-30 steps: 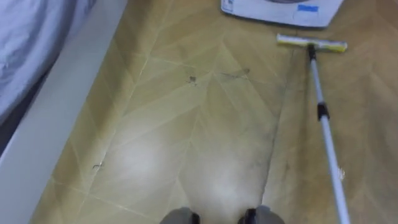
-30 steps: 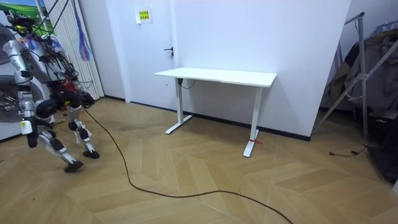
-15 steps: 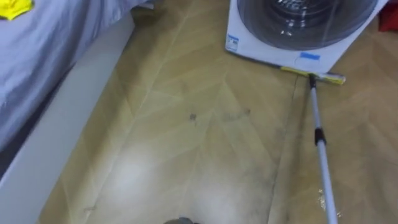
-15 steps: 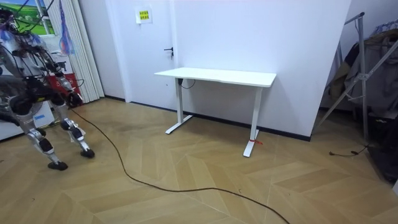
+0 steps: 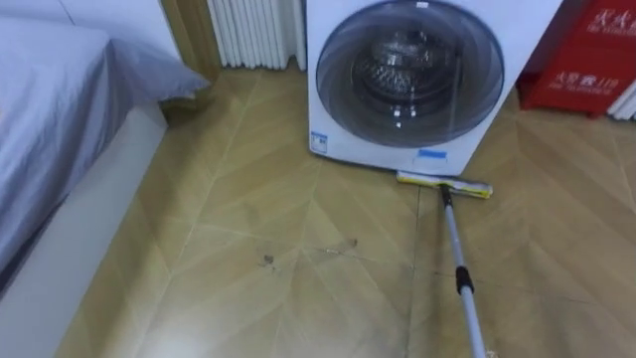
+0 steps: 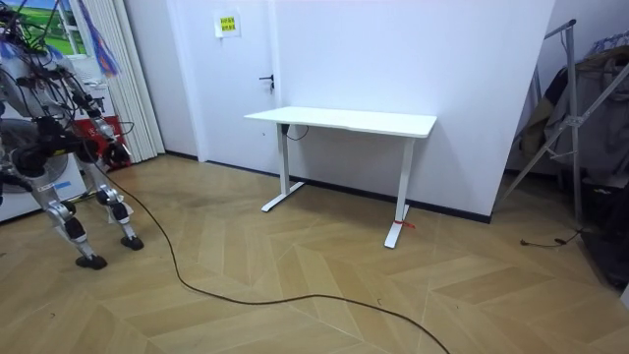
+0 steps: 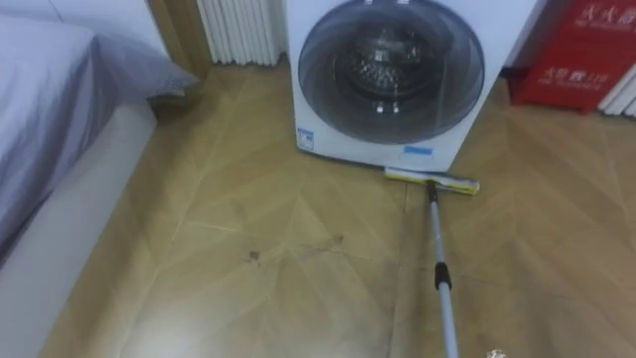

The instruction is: Mop floor

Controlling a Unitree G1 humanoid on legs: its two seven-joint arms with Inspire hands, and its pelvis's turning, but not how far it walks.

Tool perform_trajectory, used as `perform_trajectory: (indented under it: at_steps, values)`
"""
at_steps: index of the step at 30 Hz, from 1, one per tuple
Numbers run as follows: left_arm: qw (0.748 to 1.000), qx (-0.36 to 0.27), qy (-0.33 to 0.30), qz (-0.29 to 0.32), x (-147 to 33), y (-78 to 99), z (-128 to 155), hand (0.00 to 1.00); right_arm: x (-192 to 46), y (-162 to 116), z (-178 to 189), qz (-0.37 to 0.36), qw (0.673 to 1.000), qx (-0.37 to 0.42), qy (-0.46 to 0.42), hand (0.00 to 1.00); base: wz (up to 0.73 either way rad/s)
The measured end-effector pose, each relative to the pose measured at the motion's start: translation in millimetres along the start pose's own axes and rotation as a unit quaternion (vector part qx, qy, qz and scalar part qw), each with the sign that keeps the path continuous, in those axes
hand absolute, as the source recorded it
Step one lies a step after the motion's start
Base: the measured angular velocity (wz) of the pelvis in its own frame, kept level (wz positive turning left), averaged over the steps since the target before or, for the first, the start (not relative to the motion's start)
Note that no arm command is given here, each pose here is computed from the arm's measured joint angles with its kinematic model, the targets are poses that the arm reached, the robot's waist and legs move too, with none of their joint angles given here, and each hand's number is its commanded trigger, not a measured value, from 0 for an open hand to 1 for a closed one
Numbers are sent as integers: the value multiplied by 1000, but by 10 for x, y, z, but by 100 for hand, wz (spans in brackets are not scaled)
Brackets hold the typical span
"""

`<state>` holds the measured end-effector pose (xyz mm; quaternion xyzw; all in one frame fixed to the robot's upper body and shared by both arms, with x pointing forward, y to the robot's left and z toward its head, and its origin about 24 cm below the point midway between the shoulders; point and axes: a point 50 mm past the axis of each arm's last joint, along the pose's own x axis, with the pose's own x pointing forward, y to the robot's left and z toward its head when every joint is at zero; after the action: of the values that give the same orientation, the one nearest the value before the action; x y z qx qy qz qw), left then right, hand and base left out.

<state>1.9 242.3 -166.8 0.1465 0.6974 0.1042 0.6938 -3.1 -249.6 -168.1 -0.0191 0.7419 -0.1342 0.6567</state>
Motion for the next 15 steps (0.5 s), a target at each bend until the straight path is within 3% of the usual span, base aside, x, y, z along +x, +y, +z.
perform_trajectory:
  at_steps: [15]
  values:
    - [1000,-9,25,-13,-16,-99,-47,0,5,0,-98,3,999,-35,26,100,0]
